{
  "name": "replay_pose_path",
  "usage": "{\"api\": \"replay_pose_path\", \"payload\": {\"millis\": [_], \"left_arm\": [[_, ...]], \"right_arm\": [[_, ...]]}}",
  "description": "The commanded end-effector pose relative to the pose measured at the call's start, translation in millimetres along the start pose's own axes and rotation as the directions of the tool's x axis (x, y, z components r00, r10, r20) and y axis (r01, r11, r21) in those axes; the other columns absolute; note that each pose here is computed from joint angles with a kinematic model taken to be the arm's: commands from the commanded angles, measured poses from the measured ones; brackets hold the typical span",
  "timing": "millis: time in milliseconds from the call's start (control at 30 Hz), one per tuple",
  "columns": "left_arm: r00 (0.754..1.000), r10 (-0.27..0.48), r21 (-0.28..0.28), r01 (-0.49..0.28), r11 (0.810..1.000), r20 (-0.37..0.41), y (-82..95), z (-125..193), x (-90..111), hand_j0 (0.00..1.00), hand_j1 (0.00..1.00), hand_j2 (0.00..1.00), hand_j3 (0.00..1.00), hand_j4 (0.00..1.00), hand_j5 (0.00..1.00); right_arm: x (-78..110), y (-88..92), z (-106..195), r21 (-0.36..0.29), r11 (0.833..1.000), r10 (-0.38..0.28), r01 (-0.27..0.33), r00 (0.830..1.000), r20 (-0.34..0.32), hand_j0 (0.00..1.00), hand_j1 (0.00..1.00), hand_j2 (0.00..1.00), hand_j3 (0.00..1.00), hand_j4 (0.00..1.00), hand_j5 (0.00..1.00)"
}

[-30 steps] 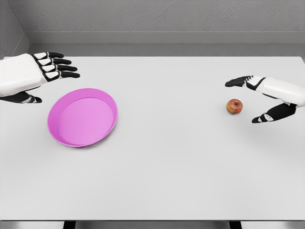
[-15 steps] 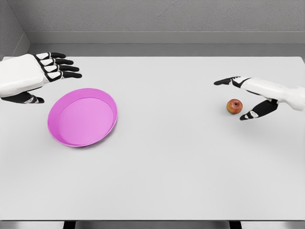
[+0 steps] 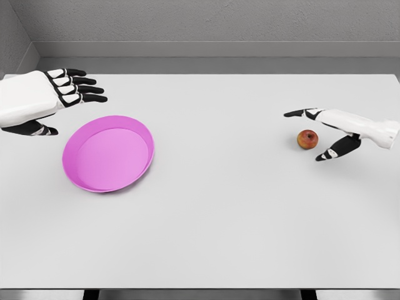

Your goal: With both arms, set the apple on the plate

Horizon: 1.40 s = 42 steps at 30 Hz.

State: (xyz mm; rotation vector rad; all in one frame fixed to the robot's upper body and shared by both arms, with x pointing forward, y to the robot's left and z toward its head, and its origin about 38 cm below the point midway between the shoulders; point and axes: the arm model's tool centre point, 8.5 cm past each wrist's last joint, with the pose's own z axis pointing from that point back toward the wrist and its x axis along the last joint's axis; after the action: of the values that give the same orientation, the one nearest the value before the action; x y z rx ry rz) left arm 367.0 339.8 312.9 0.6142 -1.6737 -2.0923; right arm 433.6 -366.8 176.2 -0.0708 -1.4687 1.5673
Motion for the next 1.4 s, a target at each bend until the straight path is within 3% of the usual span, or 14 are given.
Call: {"api": "replay_pose_path", "payload": {"millis": [0, 133, 267, 333, 633, 1033, 1367], "left_arm": [[1.000, 0.006, 0.004, -0.006, 1.000, -0.001, 0.3, 0, 0, 1.00, 1.00, 1.00, 1.00, 1.00, 1.00], [1.000, 0.001, 0.007, -0.001, 1.000, -0.006, 1.6, 1, -2, 1.00, 1.00, 1.00, 1.00, 1.00, 1.00], [1.000, 0.004, 0.004, -0.004, 1.000, -0.001, 0.2, -1, 0, 1.00, 1.00, 1.00, 1.00, 1.00, 1.00], [1.000, 0.006, -0.029, -0.006, 1.000, 0.003, -2.7, -2, 0, 1.00, 1.00, 1.00, 1.00, 1.00, 1.00], [1.000, 0.010, -0.029, -0.010, 1.000, 0.007, -4.1, -4, 1, 1.00, 1.00, 1.00, 1.00, 1.00, 1.00], [1.000, 0.011, -0.031, -0.011, 0.999, 0.008, -4.7, -4, 1, 1.00, 1.00, 1.00, 1.00, 1.00, 1.00], [1.000, 0.007, -0.031, -0.007, 0.999, 0.006, -3.7, -4, 1, 1.00, 1.00, 1.00, 1.00, 1.00, 1.00]], "right_arm": [[-4.4, 2.1, 0, -0.004, 1.000, -0.016, 0.016, 1.000, -0.009, 1.00, 1.00, 1.00, 1.00, 1.00, 1.00], [-17.4, 13.1, -12, 0.007, 1.000, -0.024, 0.024, 0.999, -0.035, 1.00, 1.00, 1.00, 1.00, 1.00, 1.00], [-21.6, 12.8, -14, 0.006, 1.000, -0.023, 0.024, 0.999, -0.045, 1.00, 1.00, 1.00, 1.00, 1.00, 1.00], [-27.1, 13.9, -11, 0.004, 0.999, -0.033, 0.033, 0.998, -0.059, 1.00, 1.00, 1.00, 1.00, 1.00, 1.00], [-33.8, 21.7, -26, 0.036, 0.999, -0.015, 0.018, 0.996, -0.091, 1.00, 1.00, 1.00, 1.00, 1.00, 1.00], [-55.9, 12.1, -13, 0.007, 0.999, -0.046, 0.048, 0.985, -0.168, 1.00, 1.00, 1.00, 1.00, 1.00, 1.00], [-55.2, 8.8, -13, 0.000, 0.999, -0.046, 0.047, 0.985, -0.165, 1.00, 1.00, 1.00, 1.00, 1.00, 1.00]]}}
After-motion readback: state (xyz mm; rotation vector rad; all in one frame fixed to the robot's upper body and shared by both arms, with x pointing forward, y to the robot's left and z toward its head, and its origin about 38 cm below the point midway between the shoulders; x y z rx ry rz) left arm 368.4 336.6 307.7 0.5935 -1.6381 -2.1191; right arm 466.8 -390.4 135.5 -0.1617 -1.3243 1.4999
